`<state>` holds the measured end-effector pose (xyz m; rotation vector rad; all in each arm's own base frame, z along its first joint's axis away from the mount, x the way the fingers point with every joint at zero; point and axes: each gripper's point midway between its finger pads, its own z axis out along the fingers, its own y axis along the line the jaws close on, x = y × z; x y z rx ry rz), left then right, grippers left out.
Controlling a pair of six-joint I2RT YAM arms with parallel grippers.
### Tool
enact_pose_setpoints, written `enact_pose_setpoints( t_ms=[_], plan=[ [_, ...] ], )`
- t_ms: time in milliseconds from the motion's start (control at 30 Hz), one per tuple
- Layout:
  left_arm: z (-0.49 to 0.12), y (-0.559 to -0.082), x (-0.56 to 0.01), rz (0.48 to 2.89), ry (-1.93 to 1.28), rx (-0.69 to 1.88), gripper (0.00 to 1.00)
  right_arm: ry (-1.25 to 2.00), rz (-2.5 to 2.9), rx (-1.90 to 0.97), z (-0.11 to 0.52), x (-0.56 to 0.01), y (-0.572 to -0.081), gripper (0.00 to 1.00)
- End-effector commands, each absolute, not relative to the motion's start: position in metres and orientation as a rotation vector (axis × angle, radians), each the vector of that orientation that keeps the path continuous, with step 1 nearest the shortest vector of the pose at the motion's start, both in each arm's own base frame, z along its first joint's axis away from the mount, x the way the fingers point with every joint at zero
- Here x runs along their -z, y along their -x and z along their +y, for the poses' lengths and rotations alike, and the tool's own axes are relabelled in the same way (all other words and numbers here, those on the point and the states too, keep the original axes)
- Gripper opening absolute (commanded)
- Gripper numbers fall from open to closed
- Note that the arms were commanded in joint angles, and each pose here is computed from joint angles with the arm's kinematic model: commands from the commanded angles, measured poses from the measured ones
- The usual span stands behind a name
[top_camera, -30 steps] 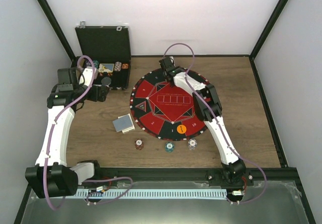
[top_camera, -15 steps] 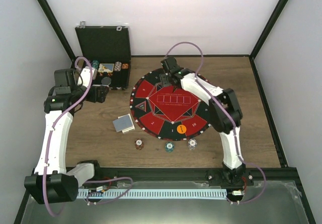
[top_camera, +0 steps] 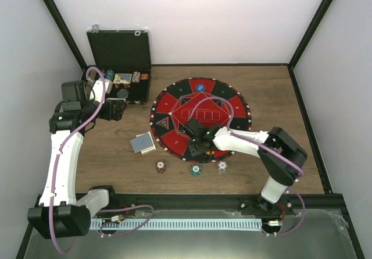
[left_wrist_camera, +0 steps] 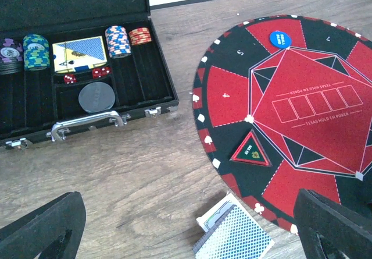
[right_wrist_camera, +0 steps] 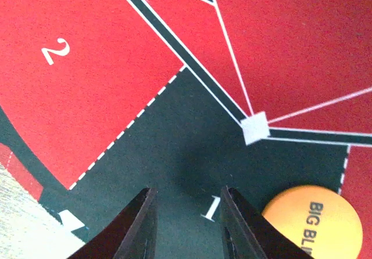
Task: Distribute texas hold em gaming equipment
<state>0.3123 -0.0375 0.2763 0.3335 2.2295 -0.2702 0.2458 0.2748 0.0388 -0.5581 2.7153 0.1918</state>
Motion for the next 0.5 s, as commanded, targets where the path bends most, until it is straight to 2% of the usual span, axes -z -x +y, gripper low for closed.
enact_pose_setpoints(
  t_ms=[0, 267, 467],
  plan=[
    [-0.039, -0.307, -0.293, 2.191, -0.328, 0.281, 1.00, 0.442, 2.746, -0.247, 0.272, -0.047, -0.235, 0.30],
    [-0.040, -0.308, -0.299, 2.184, -0.324, 0.290, 1.00, 0.412, 2.811, -0.173, 0.244, -0.027, -0.216, 0.30],
    [-0.040, -0.308, -0.303, 2.175, -0.320, 0.290, 1.00, 0.369, 2.834, -0.115, 0.229, -0.014, -0.219, 0.29]
  ],
)
